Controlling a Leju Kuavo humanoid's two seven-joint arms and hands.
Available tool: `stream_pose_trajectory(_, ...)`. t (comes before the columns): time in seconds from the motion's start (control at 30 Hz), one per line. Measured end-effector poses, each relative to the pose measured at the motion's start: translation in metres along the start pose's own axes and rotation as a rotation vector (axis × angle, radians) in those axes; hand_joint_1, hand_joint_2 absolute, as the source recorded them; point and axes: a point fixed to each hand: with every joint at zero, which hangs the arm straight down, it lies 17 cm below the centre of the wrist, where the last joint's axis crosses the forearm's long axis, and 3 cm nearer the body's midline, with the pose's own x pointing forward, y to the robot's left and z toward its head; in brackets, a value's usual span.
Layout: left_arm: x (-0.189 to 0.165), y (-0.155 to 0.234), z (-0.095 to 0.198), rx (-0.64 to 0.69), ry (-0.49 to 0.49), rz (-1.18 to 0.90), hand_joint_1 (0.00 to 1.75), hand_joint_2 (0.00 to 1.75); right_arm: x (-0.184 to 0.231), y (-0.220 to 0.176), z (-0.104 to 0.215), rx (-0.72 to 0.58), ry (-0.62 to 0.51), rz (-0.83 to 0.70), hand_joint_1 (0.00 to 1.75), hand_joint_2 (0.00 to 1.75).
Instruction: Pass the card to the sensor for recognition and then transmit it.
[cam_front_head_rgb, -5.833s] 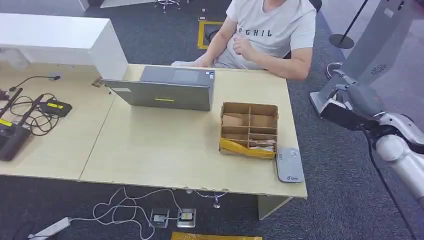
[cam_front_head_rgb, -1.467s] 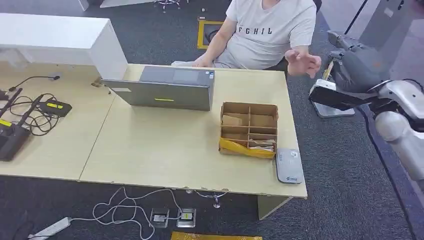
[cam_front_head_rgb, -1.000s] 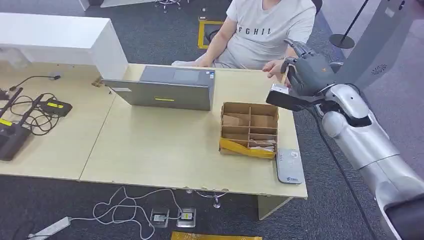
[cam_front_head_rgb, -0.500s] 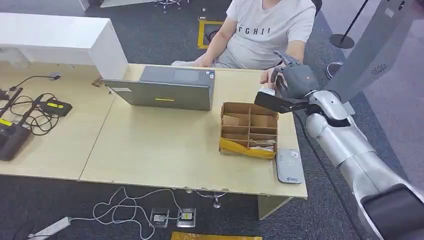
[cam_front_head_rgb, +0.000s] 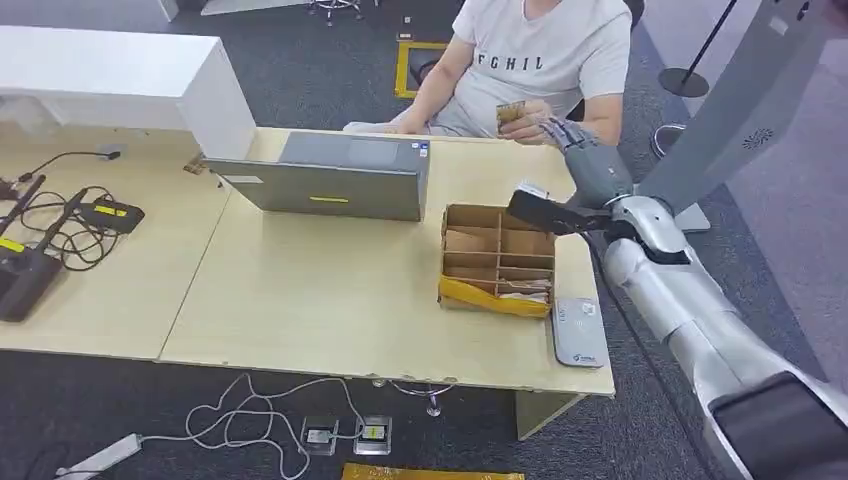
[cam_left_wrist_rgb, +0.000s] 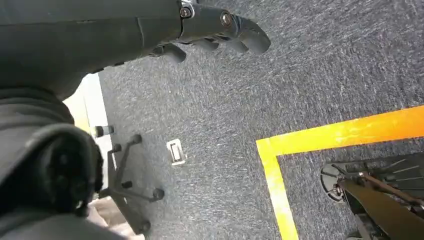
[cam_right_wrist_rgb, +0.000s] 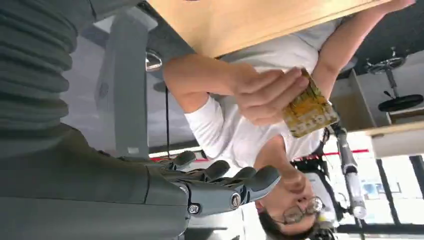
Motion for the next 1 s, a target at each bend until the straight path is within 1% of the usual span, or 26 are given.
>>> stream_pose_trajectory(0.1,-0.001,0.000,0.000,0.001,0.005,0.021,0.00,0.00,-0.013,0.015,0.011,0.043,0.080,-0.067,0.00,1.75)
stream_pose_trajectory(0.13,-0.001,0.000,0.000,0.001,0.007,0.026,0.00,0.00,-0.021,0.019,0.018,0.056,0.114,-0.080,0.00,1.75)
stream_pose_trajectory(0.2,-0.004,-0.001,0.000,-0.002,0.012,0.033,0.00,0.00,-0.030,0.025,0.034,0.074,0.146,-0.094,0.00,1.75)
stream_pose_trajectory(0.3,-0.006,0.000,0.000,-0.005,0.018,0.046,0.00,0.00,-0.042,0.015,0.056,0.062,0.151,-0.081,0.00,1.75)
stream_pose_trajectory(0.37,-0.007,0.000,0.000,-0.004,0.020,0.050,0.00,0.00,-0.045,0.001,0.068,0.037,0.140,-0.069,0.00,1.75)
stream_pose_trajectory(0.6,-0.006,0.002,0.000,0.001,0.018,0.068,0.00,0.00,-0.055,-0.040,0.100,-0.045,0.116,-0.006,0.00,1.75)
stream_pose_trajectory(0.7,-0.007,0.002,0.000,0.004,0.022,0.081,0.00,0.00,-0.059,-0.046,0.118,-0.065,0.125,0.013,0.00,1.75)
stream_pose_trajectory(0.8,-0.007,0.003,-0.001,0.009,0.029,0.093,0.00,0.00,-0.056,-0.036,0.137,-0.081,0.124,0.017,0.00,1.75)
stream_pose_trajectory(0.87,-0.008,0.002,0.000,0.008,0.035,0.101,0.00,0.00,-0.049,-0.022,0.148,-0.075,0.118,-0.016,0.00,1.75)
stream_pose_trajectory(1.0,-0.009,0.002,0.000,0.009,0.045,0.102,0.00,0.00,-0.034,-0.001,0.159,-0.082,0.091,-0.068,0.00,1.75)
